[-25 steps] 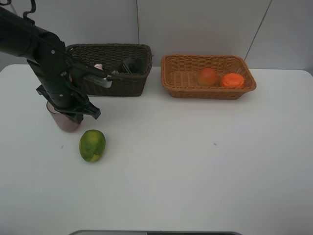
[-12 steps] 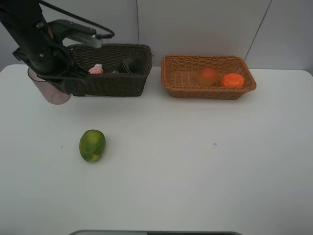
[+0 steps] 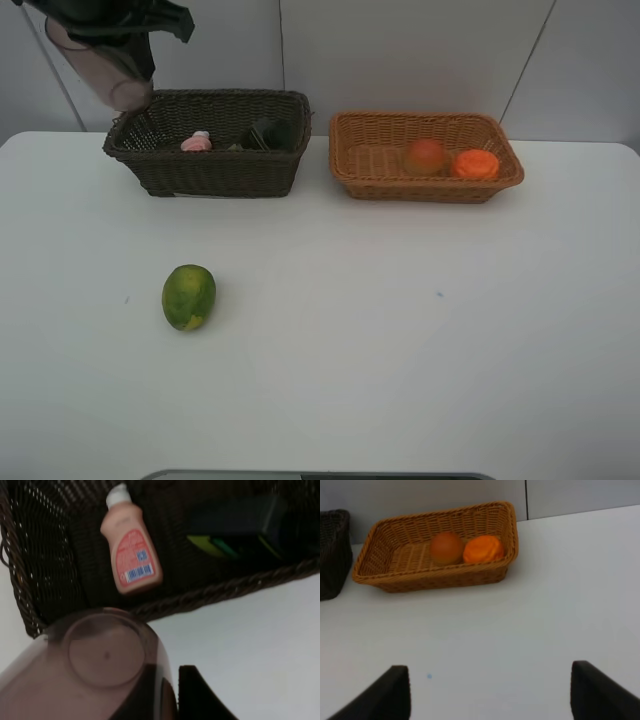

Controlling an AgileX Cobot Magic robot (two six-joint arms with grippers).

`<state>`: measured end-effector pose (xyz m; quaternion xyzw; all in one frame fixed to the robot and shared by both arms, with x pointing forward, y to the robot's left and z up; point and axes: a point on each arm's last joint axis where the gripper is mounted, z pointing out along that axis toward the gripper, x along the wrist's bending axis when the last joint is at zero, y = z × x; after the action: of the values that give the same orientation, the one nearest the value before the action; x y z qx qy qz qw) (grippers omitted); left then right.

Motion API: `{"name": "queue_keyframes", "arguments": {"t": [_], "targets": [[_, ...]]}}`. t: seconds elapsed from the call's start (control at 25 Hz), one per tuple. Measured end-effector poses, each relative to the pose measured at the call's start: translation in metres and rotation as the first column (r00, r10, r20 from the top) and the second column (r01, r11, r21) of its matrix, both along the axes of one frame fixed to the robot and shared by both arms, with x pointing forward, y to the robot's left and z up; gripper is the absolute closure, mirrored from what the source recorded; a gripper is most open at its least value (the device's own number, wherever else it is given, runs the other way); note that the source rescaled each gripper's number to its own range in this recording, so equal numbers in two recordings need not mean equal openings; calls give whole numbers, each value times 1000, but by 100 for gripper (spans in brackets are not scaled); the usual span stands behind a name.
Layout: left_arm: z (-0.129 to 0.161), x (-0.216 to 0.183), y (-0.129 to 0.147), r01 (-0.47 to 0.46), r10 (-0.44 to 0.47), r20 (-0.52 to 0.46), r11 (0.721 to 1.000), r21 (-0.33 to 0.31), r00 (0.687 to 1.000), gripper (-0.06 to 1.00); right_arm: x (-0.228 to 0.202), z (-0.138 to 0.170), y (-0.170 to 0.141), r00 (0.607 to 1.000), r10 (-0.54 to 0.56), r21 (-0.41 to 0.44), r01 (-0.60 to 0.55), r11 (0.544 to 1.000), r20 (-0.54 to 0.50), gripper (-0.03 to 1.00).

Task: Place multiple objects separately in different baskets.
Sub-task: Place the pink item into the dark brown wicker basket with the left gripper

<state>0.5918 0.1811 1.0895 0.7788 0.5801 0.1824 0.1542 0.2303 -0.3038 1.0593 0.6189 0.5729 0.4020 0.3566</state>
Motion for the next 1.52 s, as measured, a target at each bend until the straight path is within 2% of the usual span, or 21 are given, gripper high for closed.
{"name": "queue_keyframes", "arguments": {"t": [0.32,0.6,0.92,1.24,1.32,1.52], "targets": [[-33,39,-17,34,-29,113,998,-46,993,94,0,0,0,1000,0,0,0,1000,0,45],[-81,73,-28,100,-95,202,995,-14,975,94,0,0,0,1000,0,0,0,1000,0,45],[-127,89,-34,121,-115,193,992,-20,974,94,0,0,0,1000,0,0,0,1000,0,45],[-140,91,-35,121,-117,171,993,-15,978,92,0,0,0,1000,0,0,0,1000,0,45],[-140,91,-35,123,-118,171,992,-15,978,83,0,0,0,1000,0,0,0,1000,0,45],[-140,91,-35,122,-117,169,992,-20,979,33,0,0,0,1000,0,0,0,1000,0,45]]}}
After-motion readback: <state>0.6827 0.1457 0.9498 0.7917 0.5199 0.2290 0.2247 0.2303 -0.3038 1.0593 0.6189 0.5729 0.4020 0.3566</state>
